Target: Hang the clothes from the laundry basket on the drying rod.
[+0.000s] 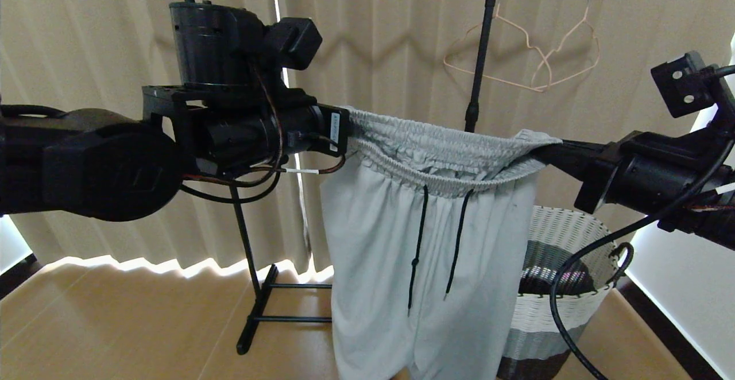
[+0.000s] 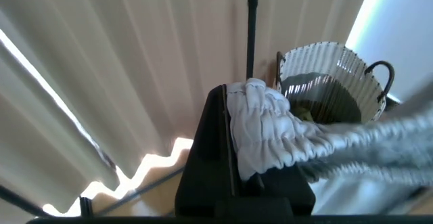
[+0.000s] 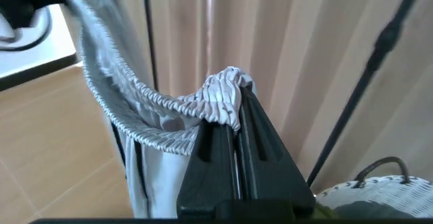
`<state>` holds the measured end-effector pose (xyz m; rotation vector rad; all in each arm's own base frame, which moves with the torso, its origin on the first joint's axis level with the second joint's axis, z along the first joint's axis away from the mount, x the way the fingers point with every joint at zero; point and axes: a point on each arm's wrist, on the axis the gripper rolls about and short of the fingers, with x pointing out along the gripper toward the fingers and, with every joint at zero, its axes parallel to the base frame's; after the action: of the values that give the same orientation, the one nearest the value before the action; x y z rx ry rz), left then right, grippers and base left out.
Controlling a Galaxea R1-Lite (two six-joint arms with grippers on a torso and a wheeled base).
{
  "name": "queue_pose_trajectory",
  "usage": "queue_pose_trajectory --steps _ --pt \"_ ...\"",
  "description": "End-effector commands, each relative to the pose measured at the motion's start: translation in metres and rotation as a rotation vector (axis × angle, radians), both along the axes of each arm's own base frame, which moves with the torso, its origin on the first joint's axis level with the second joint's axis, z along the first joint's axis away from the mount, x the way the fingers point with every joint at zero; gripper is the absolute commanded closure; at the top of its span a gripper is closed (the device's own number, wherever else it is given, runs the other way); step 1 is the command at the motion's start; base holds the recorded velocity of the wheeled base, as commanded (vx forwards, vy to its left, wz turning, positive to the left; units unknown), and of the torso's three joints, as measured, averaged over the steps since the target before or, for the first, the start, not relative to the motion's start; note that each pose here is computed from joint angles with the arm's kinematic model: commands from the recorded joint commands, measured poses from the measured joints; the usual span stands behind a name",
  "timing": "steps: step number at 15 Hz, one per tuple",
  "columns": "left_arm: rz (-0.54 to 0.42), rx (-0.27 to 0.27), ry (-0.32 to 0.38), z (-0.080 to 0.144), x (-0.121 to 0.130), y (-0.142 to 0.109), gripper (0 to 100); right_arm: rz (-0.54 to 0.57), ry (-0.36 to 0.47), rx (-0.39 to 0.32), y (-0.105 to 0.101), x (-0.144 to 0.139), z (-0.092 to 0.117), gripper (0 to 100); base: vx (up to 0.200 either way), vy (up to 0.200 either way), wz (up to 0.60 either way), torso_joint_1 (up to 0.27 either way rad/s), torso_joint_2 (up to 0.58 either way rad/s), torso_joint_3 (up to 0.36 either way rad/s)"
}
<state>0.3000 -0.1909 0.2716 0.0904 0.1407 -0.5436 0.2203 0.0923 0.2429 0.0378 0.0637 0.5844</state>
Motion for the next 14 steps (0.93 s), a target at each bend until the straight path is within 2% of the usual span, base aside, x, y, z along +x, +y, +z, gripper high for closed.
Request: queue_pose_trajectory --steps 1,2,4,6,8,11,14 --pt "0.005 0.009 0.016 -0.005 0.001 0.000 100 0.008 0.003 -0.004 0.002 -0.001 -0.002 100 0.000 0.000 0.00 0.000 0.00 0.000" --pt "0.003 0.009 0.014 -0.002 -0.008 0.006 100 -0.001 0.010 -0.005 0.003 0.004 -0.005 100 0.000 0.000 0.00 0.000 0.00 0.000" --pt "-0.002 0.013 0.019 0.006 -0.023 0.015 100 -0.026 -0.019 0.008 0.002 0.013 0.005 100 0.000 0.000 0.00 0.000 0.00 0.000" --pt "-0.011 0.003 0.005 0.022 -0.041 0.026 100 -0.032 -0.091 0.038 0.005 0.024 0.028 100 0.000 0.000 0.00 0.000 0.00 0.000" --pt "-0.016 -0.010 -0.017 0.031 -0.049 0.029 100 -0.030 -0.128 0.054 0.008 0.033 0.041 100 0.000 0.000 0.00 0.000 0.00 0.000" --pt "-0.022 0.013 0.014 0.019 -0.053 0.029 100 -0.032 -0.092 0.043 0.014 0.048 0.030 100 0.000 0.000 0.00 0.000 0.00 0.000" --pt "-0.048 0.014 0.016 0.018 -0.067 0.029 100 -0.046 -0.101 0.046 0.011 0.052 0.032 100 0.000 0.000 0.00 0.000 0.00 0.000"
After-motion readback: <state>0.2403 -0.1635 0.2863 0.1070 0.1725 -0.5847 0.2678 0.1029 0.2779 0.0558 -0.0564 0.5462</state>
